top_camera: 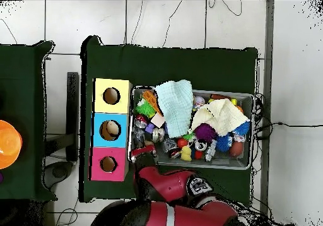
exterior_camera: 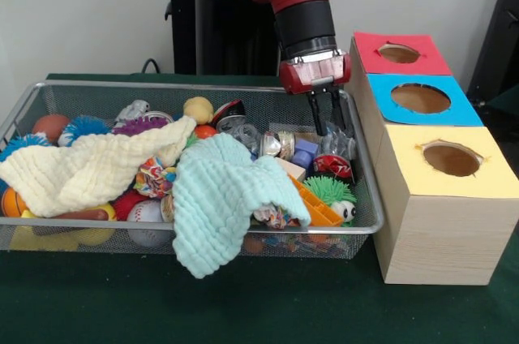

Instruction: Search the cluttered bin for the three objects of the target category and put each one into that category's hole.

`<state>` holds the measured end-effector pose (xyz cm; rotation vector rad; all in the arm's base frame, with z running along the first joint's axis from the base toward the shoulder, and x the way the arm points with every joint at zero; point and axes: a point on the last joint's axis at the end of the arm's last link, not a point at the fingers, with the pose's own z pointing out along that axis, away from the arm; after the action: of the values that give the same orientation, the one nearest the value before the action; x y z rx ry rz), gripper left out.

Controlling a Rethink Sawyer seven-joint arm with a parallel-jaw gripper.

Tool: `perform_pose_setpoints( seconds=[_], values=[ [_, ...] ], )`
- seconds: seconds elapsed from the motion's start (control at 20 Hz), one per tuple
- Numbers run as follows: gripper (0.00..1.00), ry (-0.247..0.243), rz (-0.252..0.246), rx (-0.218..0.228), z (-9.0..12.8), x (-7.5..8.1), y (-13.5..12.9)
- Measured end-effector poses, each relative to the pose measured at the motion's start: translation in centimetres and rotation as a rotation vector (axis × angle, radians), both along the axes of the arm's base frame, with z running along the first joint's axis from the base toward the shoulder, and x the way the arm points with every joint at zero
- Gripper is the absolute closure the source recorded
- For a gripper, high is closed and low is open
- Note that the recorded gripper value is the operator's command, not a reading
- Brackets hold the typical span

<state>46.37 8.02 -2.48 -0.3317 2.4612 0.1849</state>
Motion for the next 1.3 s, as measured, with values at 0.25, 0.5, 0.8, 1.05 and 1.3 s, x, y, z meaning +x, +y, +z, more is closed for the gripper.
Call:
perform_pose_setpoints(
  seconds=[0.25,0.5,0.8,1.05,1.3],
  values=[
    [1.00,0.052,0.006,-0.032,1.6,0.5,-0.3],
    [1.00,0.141,0.018,-0.059,3.4,1.4,-0.3],
    [1.00,0.169,0.025,-0.061,5.1,1.9,-0.6],
    [1.00,0.168,0.022,-0.058,6.5,1.9,-0.8],
    [1.00,0.126,0.013,-0.070,8.8,2.2,-1.5]
  ],
)
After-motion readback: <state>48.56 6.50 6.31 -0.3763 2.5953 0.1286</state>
